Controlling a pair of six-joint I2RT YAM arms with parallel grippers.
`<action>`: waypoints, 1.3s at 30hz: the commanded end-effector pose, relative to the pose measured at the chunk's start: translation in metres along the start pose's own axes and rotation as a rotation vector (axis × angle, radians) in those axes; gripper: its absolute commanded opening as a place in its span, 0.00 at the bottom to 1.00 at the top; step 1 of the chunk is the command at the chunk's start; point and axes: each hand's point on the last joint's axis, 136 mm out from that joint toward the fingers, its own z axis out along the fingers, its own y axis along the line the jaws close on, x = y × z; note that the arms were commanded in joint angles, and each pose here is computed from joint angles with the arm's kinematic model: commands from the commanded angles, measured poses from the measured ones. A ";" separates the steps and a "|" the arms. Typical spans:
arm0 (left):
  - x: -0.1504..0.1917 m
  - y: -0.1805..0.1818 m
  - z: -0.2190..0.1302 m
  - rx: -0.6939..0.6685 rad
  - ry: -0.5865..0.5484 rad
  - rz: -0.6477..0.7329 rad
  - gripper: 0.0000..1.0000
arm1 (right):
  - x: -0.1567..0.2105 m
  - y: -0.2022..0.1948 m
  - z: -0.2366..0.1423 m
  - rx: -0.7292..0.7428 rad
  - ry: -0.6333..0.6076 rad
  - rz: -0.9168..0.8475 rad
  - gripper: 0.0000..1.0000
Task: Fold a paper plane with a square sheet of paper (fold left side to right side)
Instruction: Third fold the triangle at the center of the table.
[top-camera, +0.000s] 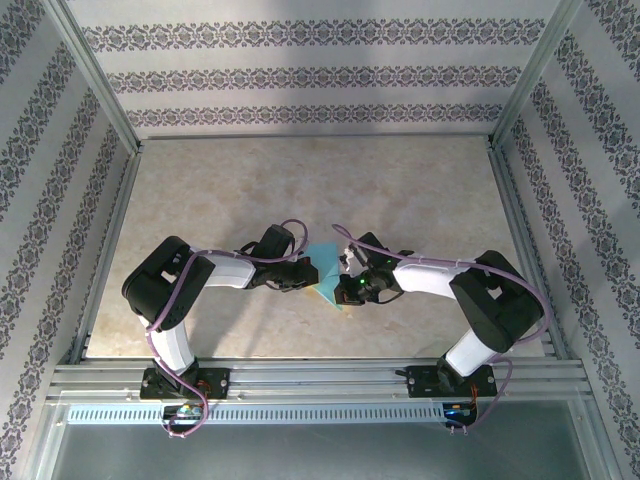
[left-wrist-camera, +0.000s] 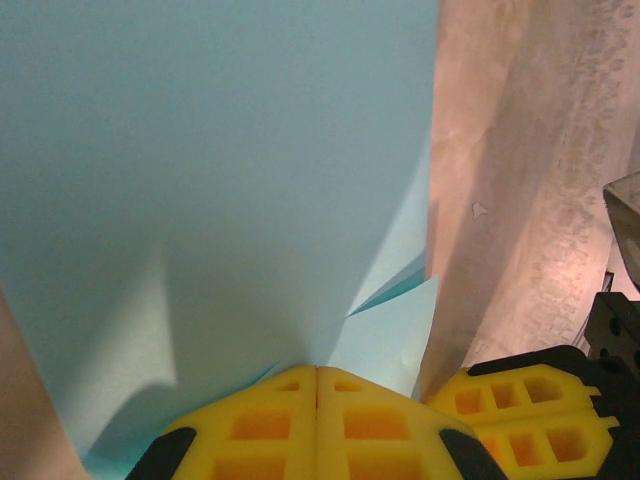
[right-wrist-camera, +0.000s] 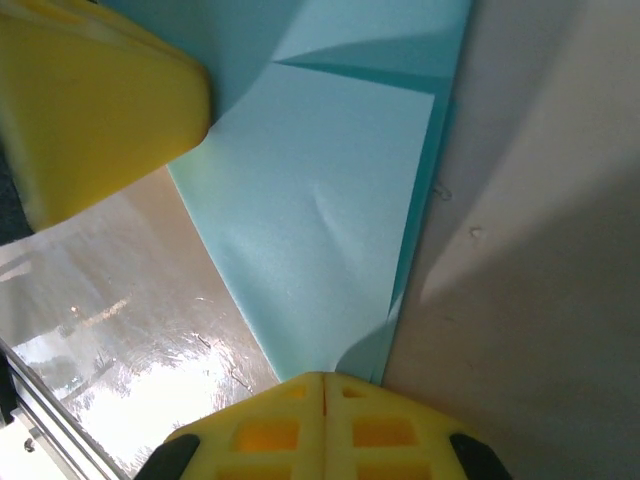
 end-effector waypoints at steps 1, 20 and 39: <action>0.003 0.012 0.002 -0.066 0.002 -0.002 0.04 | 0.007 -0.018 0.007 0.085 0.036 0.007 0.00; 0.017 -0.046 -0.027 0.110 -0.072 0.129 0.01 | 0.019 -0.052 0.006 0.261 0.051 0.060 0.00; 0.017 -0.027 0.006 0.053 -0.025 0.099 0.00 | 0.024 -0.056 0.003 0.299 0.066 0.048 0.00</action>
